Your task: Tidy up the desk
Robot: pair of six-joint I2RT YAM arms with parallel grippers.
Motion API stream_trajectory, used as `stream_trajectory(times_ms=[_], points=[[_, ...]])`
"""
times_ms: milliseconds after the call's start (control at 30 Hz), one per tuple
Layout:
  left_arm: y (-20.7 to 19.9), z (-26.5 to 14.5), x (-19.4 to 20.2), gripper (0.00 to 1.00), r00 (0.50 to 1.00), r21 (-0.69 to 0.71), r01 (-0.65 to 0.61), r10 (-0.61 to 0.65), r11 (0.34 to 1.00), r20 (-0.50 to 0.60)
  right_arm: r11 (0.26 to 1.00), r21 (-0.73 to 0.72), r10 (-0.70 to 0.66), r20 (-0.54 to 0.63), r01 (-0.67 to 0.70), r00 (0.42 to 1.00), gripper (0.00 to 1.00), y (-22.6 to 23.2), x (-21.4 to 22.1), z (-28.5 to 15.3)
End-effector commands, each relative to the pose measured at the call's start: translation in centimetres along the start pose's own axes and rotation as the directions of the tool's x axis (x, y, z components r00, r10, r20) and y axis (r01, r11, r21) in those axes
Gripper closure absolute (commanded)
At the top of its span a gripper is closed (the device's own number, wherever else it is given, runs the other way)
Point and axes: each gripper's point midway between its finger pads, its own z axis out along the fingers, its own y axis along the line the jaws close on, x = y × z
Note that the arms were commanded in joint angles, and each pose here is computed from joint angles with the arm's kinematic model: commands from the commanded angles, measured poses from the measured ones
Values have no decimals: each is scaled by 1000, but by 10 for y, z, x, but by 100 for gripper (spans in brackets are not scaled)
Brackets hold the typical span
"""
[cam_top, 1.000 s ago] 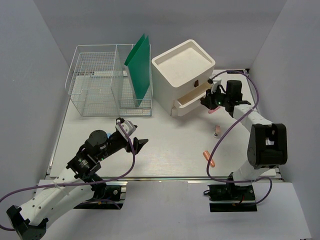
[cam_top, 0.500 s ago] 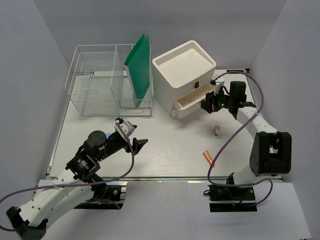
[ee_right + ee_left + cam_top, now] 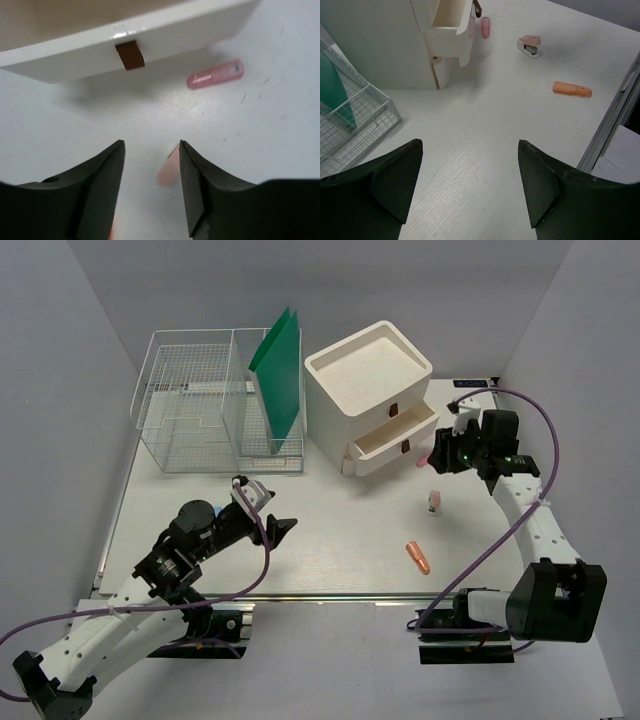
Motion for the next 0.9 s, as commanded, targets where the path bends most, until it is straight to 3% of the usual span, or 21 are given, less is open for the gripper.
stream_trajectory(times_ms=[0,100,133,433,600,867], points=[[-1,0,-5,14,1000,6,19,-19,1000,2,992,48,122,-147,-116,982,44,5,40,-18],[-1,-1,-6,14,1000,3,20,-20,1000,2,990,53,138,-199,-130,970,27,8,51,-23],[0,-1,-7,14,1000,2,20,-20,1000,5,990,61,139,-211,-129,968,26,7,54,-23],[-1,-5,-12,14,999,-1,21,-21,1000,28,966,199,230,-381,-163,896,36,-18,104,-1],[-3,-6,-15,14,999,14,19,-19,1000,36,961,201,259,-433,-188,864,42,-19,123,11],[-5,-7,-15,14,999,22,18,-19,1000,38,960,168,280,-483,-226,830,42,-13,133,20]])
